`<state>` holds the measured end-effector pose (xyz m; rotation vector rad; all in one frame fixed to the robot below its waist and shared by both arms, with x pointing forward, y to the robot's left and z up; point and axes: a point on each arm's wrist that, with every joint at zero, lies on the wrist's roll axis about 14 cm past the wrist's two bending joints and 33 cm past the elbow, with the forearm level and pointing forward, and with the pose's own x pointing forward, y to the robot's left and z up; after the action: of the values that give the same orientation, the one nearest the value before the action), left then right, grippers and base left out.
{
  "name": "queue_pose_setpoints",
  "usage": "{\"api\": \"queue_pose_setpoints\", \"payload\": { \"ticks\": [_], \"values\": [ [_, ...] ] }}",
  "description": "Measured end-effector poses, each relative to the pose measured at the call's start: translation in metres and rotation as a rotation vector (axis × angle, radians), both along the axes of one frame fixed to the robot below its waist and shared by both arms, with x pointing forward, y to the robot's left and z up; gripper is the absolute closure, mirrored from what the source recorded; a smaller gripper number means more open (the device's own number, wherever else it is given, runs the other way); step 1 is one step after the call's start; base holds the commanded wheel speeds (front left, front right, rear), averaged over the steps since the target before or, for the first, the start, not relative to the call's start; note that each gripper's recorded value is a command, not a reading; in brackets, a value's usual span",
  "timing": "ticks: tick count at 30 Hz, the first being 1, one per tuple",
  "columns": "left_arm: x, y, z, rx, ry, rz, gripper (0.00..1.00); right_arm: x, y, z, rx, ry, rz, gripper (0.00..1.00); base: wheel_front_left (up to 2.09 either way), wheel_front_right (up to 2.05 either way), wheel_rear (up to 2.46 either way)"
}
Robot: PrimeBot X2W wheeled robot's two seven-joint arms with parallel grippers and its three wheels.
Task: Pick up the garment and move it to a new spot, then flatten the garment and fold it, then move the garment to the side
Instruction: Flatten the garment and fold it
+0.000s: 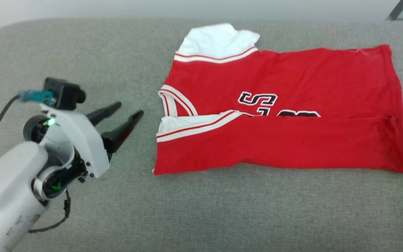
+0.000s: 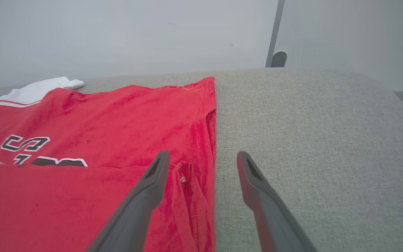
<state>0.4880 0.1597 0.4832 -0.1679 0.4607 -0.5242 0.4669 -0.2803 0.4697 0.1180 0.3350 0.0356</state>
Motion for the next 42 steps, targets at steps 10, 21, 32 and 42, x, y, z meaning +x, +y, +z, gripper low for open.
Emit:
{"api": "queue_pose_setpoints", "payload": {
  "ticks": [10,21,32,42],
  "values": [
    [-0.054,-0.025,-0.029,0.125,0.503,-0.141,0.00,-0.005,0.004,0.021,0.015,-0.049,0.001,0.00,0.00,0.00,0.00],
    [-0.052,-0.041,-0.093,0.088,0.724,-0.170,0.00,-0.006,-0.013,0.003,0.007,-0.009,-0.049,0.00,0.00,0.00,0.00],
    [-0.039,-0.056,-0.110,0.050,0.766,-0.227,1.00,-0.012,-0.018,-0.011,-0.064,0.120,0.005,0.00,0.00,0.00,0.00],
    [-0.037,-0.060,-0.108,0.035,0.741,-0.241,1.00,-0.036,-0.006,-0.056,-0.169,0.557,0.170,0.00,0.00,0.00,0.00]
  ]
}}
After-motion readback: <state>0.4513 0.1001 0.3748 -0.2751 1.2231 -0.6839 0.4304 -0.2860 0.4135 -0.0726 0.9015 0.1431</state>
